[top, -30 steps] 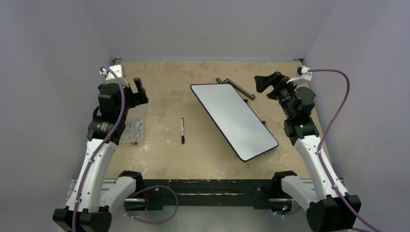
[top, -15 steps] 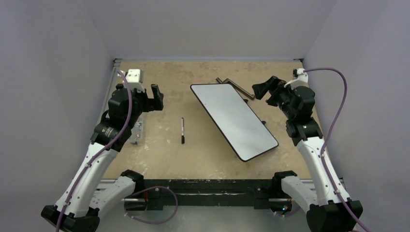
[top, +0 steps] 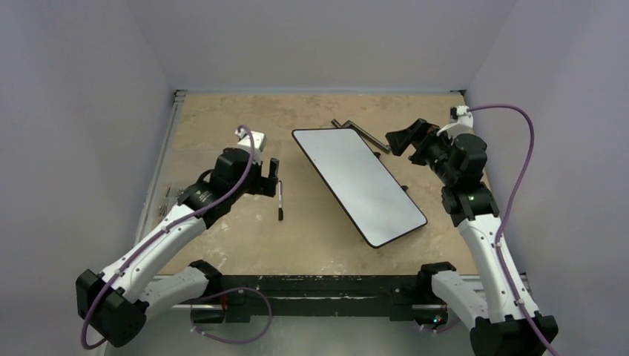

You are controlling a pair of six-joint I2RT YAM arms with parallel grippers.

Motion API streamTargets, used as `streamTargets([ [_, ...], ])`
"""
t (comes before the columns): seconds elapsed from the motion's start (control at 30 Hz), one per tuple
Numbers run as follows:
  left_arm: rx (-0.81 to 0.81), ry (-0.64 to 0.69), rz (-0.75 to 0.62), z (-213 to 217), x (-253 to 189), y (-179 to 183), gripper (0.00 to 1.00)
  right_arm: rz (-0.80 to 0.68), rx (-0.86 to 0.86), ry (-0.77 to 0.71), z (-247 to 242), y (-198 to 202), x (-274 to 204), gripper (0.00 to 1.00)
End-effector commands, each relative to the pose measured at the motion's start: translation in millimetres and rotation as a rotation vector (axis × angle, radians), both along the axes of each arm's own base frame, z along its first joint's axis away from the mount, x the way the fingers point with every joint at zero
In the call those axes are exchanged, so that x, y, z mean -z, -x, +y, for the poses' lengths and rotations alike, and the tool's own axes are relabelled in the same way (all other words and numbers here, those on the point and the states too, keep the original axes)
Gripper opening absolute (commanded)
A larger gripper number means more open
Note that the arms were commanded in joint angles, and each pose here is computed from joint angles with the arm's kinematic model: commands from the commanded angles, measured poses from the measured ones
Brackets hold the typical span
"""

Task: Write a sentence on the whiteboard
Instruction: Pick up the whiteboard marker from the center of the board.

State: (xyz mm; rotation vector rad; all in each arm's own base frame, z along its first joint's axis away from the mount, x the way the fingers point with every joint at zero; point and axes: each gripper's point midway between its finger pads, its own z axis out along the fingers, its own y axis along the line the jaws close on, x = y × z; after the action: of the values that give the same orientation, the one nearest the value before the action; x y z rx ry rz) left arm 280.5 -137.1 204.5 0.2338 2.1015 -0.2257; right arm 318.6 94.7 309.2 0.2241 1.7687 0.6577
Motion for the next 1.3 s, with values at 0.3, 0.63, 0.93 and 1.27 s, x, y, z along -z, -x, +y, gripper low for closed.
streamTargets([
  [0.3,0.071,-0.173,0.273,-11,115,26,1.00,0.029,-0.041,0.017,5,2,7,0.99],
  [0.63,-0.176,0.157,0.489,-45,156,43,0.29,0.049,-0.058,0.019,8,-1,14,0.99],
  [0.93,-0.167,0.170,0.502,-55,168,38,0.34,0.123,0.020,0.077,-7,-4,36,0.99],
  [1.27,-0.197,0.125,0.498,-47,171,37,0.54,0.134,0.017,0.072,-7,-3,40,0.99],
])
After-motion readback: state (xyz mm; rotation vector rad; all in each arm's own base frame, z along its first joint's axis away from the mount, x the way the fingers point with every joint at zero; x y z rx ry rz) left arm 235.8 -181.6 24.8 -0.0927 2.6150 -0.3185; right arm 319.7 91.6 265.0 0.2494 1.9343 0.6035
